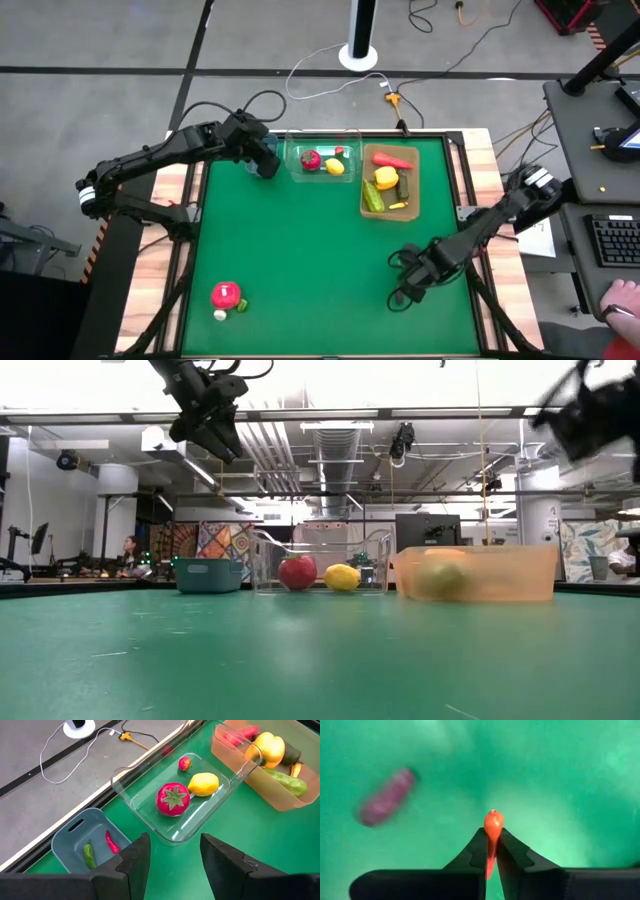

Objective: Sort produce into baskets
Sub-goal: Put the orange chili pepper into the blue bin

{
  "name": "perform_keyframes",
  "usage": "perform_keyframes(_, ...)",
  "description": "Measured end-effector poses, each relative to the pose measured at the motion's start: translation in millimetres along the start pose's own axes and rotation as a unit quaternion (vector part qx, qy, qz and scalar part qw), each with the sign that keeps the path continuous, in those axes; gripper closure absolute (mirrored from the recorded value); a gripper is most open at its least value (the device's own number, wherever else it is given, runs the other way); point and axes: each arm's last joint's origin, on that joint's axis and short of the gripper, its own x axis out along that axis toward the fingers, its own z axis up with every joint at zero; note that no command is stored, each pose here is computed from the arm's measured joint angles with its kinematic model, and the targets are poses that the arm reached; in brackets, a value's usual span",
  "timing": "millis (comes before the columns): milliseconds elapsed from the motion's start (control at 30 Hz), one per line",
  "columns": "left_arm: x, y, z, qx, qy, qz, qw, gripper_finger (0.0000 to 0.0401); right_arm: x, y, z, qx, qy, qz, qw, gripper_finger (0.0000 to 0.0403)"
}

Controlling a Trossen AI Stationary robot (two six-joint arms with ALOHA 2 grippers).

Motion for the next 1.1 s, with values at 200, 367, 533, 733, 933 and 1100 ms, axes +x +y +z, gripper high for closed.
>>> perform_keyframes(200,0.0,-0.3,-0.1,-0.003,0.001,-0.002,1.0,0.0246,-45.0,-22.6,15.0,0.072,-0.131,0.08,0.985,0.0385)
perform_keyframes(367,-0.3,-2.6,-0.1,-0.003,0.001,-0.017,1.0,0.0246,-70.7,-36.4,29.7,0.104,-0.244,0.13,0.955,0.0385)
perform_keyframes(533,-1.8,-11.8,5.9,0.003,-0.017,-0.11,0.994,0.0246,-87.8,-40.3,50.6,0.092,-0.339,0.162,0.922,0.0385)
perform_keyframes(733,-10.7,-35.4,13.6,0.051,-0.054,-0.289,0.954,0.0246,-104.2,-34.7,89.2,0.04,-0.447,0.199,0.871,0.0385)
perform_keyframes(933,-22.4,-61.3,14.7,0.087,-0.093,-0.366,0.922,0.0246,-127.5,-32.5,119.7,-0.022,-0.555,0.245,0.795,0.0385)
perform_keyframes(1100,-23.3,-85.0,17.6,0.099,-0.13,-0.405,0.9,0.0246,-149.2,-38.5,134.0,-0.048,-0.633,0.272,0.723,0.0385)
